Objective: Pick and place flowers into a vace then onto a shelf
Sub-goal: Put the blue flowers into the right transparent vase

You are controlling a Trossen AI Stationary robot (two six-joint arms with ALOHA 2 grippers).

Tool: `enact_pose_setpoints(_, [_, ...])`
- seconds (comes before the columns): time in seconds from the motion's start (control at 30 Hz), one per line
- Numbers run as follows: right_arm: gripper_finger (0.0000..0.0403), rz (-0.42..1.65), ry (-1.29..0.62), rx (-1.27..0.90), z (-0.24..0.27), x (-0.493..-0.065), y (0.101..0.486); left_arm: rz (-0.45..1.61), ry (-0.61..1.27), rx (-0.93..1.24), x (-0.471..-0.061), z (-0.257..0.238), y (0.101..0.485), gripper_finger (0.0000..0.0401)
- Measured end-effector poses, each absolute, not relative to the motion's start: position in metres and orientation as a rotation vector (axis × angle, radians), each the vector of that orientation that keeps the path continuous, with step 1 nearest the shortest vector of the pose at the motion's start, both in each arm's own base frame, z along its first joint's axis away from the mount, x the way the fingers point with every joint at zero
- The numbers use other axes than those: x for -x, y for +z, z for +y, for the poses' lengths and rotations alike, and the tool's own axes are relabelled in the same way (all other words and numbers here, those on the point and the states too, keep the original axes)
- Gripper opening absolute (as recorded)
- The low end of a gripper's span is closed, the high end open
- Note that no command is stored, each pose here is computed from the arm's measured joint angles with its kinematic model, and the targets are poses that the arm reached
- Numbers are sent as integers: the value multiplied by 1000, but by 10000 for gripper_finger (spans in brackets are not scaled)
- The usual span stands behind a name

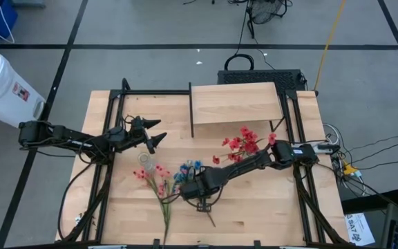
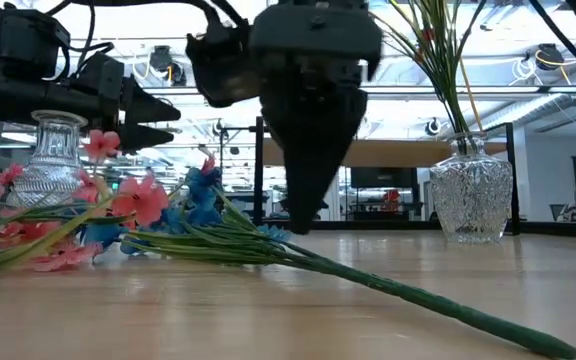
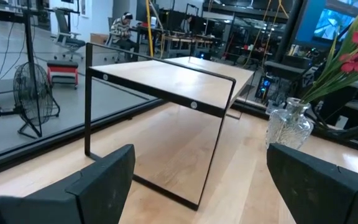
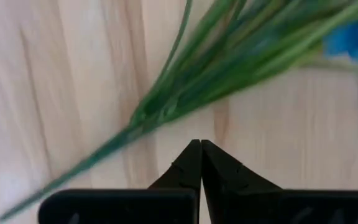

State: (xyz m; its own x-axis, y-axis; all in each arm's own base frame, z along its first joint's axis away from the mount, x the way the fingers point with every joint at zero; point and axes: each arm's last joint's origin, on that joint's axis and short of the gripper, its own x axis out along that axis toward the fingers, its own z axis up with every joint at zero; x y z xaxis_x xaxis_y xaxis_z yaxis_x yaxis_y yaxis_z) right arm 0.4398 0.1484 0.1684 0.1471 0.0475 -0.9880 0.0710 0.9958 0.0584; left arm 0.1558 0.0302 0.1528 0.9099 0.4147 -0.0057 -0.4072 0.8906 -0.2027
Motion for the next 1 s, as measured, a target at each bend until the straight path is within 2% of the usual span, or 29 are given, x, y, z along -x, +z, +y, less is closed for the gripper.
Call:
enact_pose_setpoints(0.13, [0, 1294, -2, -65, 145, -449, 179, -38, 427, 202, -156, 30, 153, 365])
enact_pose_setpoints(0.23, [0, 1156, 86, -66, 140, -460, 197, -38, 426, 202, -156, 30, 153, 365])
enact_pose_setpoints(0.37, [0, 1095, 55, -169, 120, -467, 210, -38, 426, 202, -156, 30, 153, 365])
enact_pose_setpoints(0.43, [0, 1092, 91, -292, 112, -471, 214, -37, 427, 202, -156, 30, 153, 365])
enact_pose_setpoints(0.6, [0, 1169, 149, -408, 110, -469, 194, -38, 427, 202, -156, 30, 153, 365])
enact_pose_setpoints(0.8, [0, 1368, 112, -530, 101, -447, 144, -37, 427, 202, -156, 30, 153, 365])
enact_pose_setpoints(0.9, [0, 1461, 83, -594, 107, -431, 128, -38, 427, 202, -156, 30, 153, 365])
enact_pose_setpoints(1.0, [0, 1533, 12, -557, 116, -418, 121, -38, 427, 202, -156, 30, 153, 365])
